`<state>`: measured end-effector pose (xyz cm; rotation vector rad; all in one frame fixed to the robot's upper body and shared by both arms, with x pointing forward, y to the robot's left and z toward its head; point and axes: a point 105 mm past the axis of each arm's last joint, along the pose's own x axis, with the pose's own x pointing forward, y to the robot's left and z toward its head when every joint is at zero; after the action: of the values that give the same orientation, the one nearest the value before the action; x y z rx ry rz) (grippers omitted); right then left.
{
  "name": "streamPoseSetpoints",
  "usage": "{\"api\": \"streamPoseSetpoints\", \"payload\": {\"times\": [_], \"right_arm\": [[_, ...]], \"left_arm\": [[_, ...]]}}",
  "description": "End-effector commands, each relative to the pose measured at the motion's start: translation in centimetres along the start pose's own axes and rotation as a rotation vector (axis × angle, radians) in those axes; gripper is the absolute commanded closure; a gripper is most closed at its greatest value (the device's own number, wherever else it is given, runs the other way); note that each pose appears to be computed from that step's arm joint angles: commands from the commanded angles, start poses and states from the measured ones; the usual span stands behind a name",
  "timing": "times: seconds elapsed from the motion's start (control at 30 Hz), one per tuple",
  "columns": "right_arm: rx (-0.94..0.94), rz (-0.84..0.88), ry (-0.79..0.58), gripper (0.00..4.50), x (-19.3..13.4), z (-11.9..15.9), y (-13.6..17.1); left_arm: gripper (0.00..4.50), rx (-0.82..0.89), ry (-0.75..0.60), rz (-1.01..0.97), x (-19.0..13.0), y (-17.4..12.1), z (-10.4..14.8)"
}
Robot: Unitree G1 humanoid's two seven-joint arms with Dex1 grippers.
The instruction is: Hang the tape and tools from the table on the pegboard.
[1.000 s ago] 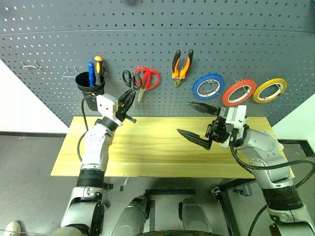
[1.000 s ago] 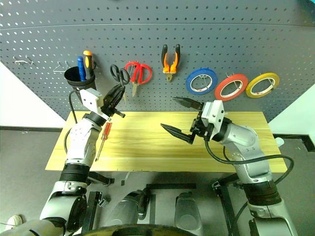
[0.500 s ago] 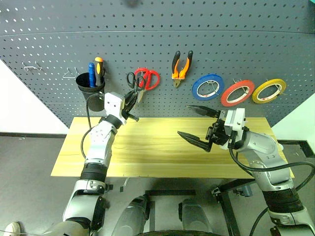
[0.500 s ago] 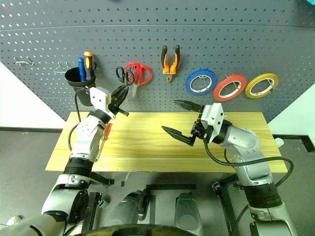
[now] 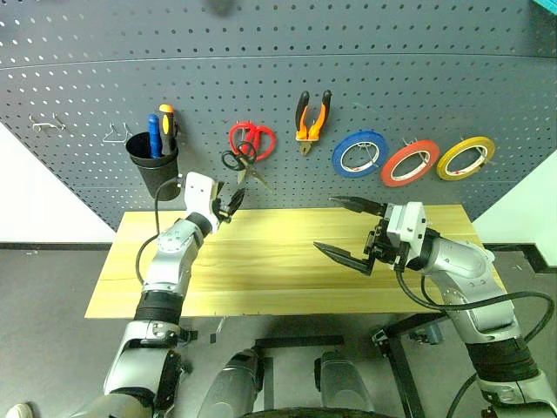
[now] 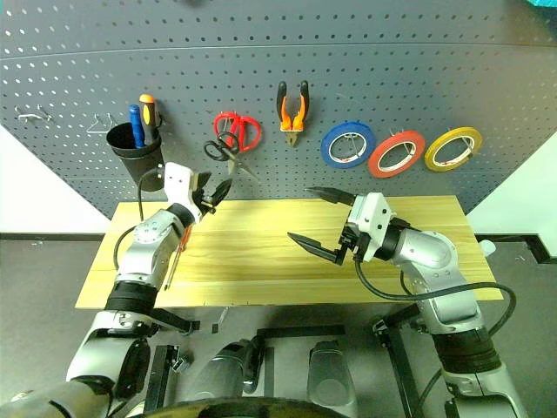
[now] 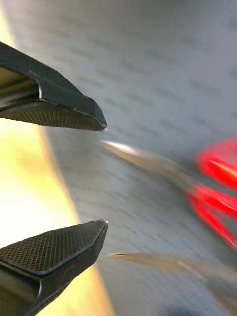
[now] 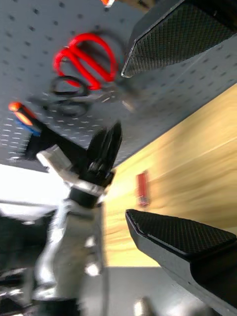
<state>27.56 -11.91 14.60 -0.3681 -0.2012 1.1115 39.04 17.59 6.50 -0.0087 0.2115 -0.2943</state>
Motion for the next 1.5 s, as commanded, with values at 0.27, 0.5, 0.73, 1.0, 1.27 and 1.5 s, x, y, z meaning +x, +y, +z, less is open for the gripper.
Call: {"api": "streamPoseSetpoints", "payload": {"times": [0.27, 0.5, 0.73, 1.0, 1.27, 1.5], "right_arm": [[0.069, 0.084, 0.054, 0.00, -0.7, -2.7, 2.5], [0.099, 0.080, 0.077, 0.00, -1.4, -3.5, 3.3], [0.103, 0.063, 0.091, 0.00, -2.0, -3.6, 3.6], [0.109, 0.033, 0.110, 0.00, -3.0, -3.5, 4.1], [0.114, 0.014, 0.120, 0.00, -3.4, -3.3, 4.4], [0.113, 0.008, 0.123, 0.00, -3.3, -3.3, 4.2]], "left_arm": [[0.02, -0.063, 0.481, 0.246, -3.6, 7.4, -7.3], [0.02, -0.120, 0.555, 0.274, -2.9, 8.5, -8.3], [0.02, -0.129, 0.541, 0.236, -1.8, 7.9, -8.5], [0.02, -0.111, 0.570, 0.232, -1.5, 7.2, -9.5], [2.30, -0.100, 0.551, 0.221, -1.4, 7.0, -9.6], [3.78, -0.087, 0.541, 0.221, -1.5, 7.2, -9.6]]}}
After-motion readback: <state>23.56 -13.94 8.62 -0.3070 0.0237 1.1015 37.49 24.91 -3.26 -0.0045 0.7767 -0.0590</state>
